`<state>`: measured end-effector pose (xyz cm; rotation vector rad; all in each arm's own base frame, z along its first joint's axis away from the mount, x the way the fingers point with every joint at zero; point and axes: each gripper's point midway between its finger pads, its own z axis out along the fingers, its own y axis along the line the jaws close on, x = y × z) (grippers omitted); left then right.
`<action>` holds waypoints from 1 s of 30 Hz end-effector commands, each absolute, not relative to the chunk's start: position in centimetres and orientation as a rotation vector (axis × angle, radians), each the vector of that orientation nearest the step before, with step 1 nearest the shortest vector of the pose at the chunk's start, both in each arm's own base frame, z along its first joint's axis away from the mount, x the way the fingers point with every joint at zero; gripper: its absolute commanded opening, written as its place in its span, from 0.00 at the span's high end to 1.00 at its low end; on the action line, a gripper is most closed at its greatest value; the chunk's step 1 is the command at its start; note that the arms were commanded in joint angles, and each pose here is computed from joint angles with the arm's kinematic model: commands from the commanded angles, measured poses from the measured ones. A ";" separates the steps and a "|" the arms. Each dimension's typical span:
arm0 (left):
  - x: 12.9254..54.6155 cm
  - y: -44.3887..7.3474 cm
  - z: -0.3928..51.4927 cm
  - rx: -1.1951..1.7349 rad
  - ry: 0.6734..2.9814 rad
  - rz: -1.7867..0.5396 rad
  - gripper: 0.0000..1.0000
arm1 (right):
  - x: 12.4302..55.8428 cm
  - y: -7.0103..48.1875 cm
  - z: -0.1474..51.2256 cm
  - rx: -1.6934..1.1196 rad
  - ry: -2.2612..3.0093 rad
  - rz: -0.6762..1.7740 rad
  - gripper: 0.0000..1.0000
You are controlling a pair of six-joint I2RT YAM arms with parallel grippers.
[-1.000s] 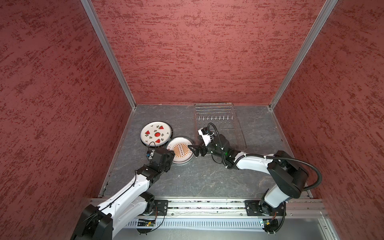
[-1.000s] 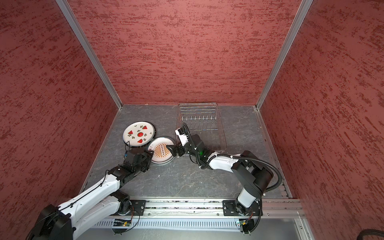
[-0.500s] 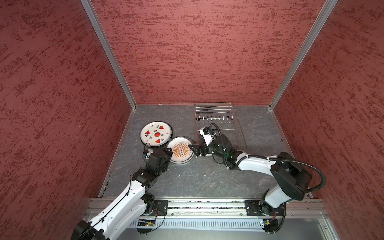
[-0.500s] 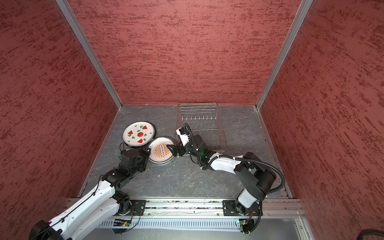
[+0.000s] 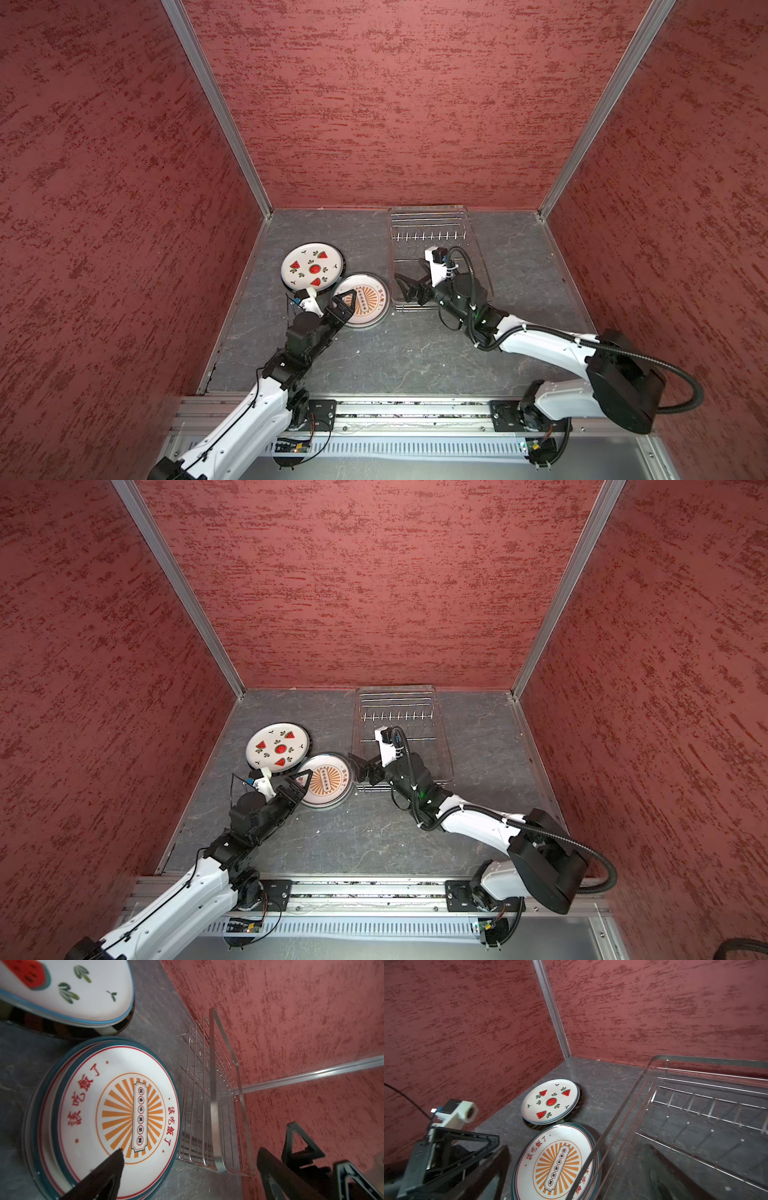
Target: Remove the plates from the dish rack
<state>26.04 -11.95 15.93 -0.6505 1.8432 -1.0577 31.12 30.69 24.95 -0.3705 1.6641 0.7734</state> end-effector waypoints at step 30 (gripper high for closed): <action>28.2 5.8 19.3 -0.528 1.629 0.186 0.01 | 31.0 -5.2 21.1 0.522 1.617 -0.276 0.15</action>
